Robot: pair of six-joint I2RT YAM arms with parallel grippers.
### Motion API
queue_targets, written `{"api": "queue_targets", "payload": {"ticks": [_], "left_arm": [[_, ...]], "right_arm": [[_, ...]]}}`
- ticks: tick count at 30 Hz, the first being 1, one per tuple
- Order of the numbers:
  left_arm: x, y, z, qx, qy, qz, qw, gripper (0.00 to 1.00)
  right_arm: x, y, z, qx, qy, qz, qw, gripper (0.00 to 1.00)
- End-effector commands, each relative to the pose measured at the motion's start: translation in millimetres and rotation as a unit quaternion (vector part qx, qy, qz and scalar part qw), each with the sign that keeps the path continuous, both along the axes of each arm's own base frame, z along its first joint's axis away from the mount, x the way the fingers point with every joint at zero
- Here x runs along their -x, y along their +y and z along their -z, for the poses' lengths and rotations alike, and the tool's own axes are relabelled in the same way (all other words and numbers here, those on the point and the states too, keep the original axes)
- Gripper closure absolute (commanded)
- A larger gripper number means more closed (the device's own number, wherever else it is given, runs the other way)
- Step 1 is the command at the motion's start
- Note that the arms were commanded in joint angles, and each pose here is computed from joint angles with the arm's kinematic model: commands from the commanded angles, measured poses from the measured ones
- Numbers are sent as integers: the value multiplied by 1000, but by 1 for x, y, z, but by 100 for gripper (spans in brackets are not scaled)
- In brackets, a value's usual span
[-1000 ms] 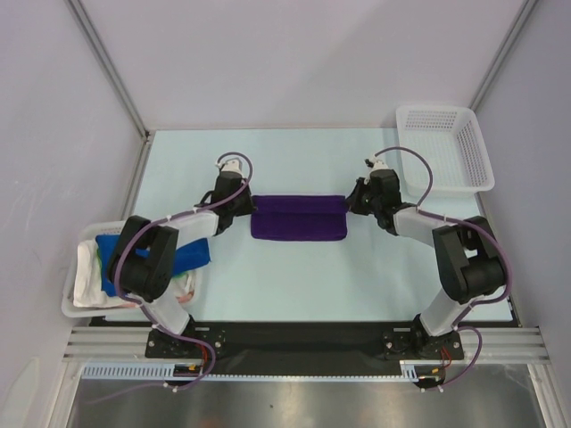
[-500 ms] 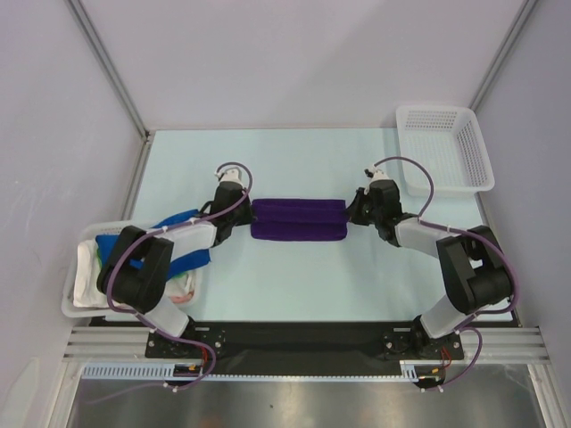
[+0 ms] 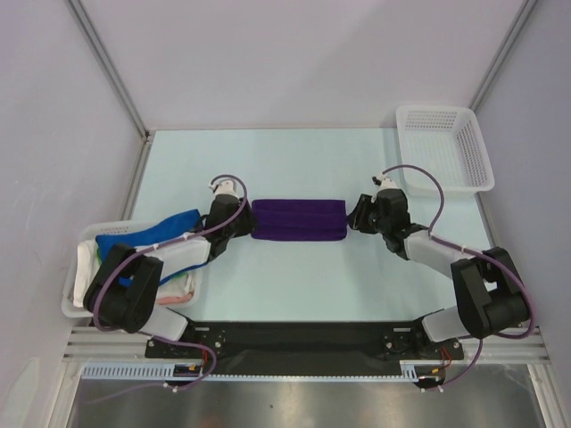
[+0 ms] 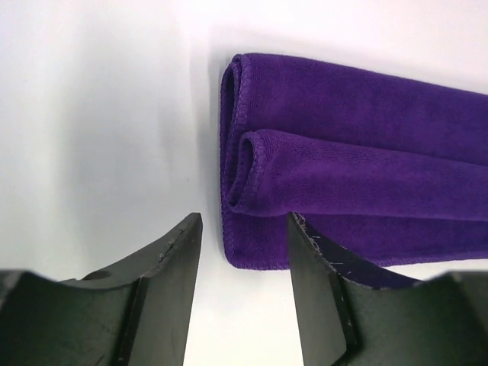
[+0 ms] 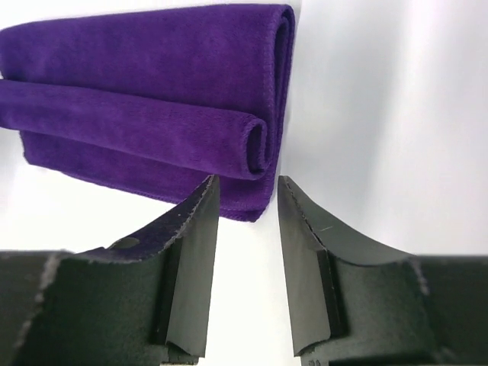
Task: Fold and stack the towels
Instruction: Fold the towel
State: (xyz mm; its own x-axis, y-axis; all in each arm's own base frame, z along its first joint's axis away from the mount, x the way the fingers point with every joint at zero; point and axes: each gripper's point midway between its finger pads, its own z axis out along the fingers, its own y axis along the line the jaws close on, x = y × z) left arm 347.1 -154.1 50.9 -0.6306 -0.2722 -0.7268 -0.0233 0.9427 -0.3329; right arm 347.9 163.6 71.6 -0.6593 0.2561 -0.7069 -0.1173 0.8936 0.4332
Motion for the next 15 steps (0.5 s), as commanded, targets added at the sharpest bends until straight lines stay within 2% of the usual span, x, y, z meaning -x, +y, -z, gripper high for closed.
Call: {"api": "queue_targets", "payload": {"ticks": [1,5,9,11,12,14,15], "left_arm": [[-3,0,-26,20,-36,-15,999,46],[-4,2,-46,24,-52,-22,998,46],[-35,-8,-81,17,-71,-26,997,45],[-46,-12,-66,-11,-42,-17,999,45],[-61,-19,-81,-9,-53,-14,998,45],[-66,-25,-52,-37,-7,5,999,45],[-79,-32,-62,-34,-11,10,999,45]], "right_arm": [[-3,-2,-21,-6,-21,10,1000,59],[-17,1,-39,-7,-37,18,999,60],[-40,13,-51,5,-48,16,999,61],[-56,20,-57,7,-53,14,998,61],[-59,24,-55,10,-49,11,999,62],[-67,27,-43,20,-36,9,999,62],[-74,30,-45,18,-38,9,999,63]]}}
